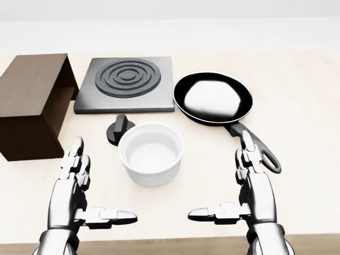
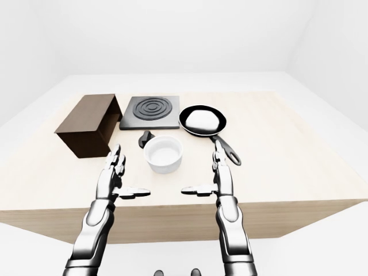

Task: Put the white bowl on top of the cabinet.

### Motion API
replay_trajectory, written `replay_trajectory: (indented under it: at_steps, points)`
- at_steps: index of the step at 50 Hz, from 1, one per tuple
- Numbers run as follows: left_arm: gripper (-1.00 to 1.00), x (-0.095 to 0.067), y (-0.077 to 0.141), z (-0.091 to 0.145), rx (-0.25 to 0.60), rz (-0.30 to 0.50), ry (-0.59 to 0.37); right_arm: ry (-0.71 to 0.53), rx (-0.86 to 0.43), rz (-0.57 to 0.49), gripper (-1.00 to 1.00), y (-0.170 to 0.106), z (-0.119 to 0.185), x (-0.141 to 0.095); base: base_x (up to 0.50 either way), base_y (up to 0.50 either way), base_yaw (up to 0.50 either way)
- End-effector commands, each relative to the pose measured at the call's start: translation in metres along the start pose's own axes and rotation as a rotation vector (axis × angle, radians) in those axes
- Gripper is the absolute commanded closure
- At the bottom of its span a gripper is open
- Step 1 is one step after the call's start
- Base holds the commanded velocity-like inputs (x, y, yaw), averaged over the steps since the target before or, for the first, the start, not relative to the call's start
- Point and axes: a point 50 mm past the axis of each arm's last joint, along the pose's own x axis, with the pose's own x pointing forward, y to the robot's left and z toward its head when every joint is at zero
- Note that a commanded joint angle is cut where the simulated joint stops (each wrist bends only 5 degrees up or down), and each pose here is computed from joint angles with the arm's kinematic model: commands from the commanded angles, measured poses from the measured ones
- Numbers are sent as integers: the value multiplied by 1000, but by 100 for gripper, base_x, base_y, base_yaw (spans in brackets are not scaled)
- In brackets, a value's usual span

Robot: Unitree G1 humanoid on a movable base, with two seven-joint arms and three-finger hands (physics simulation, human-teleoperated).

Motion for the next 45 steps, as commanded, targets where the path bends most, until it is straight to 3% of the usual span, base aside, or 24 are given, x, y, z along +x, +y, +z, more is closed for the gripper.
replay_trajectory:
  at_steps: [1,45]
  points:
    - [-100,4,7,-4,8,5,16,-44,-34,0,-100,-7,4,-2,0,0,0]
    - [-100,-1,3,-2,19,-8,14,-110,-64,-37,-100,-11,14,-9,0,0,0]
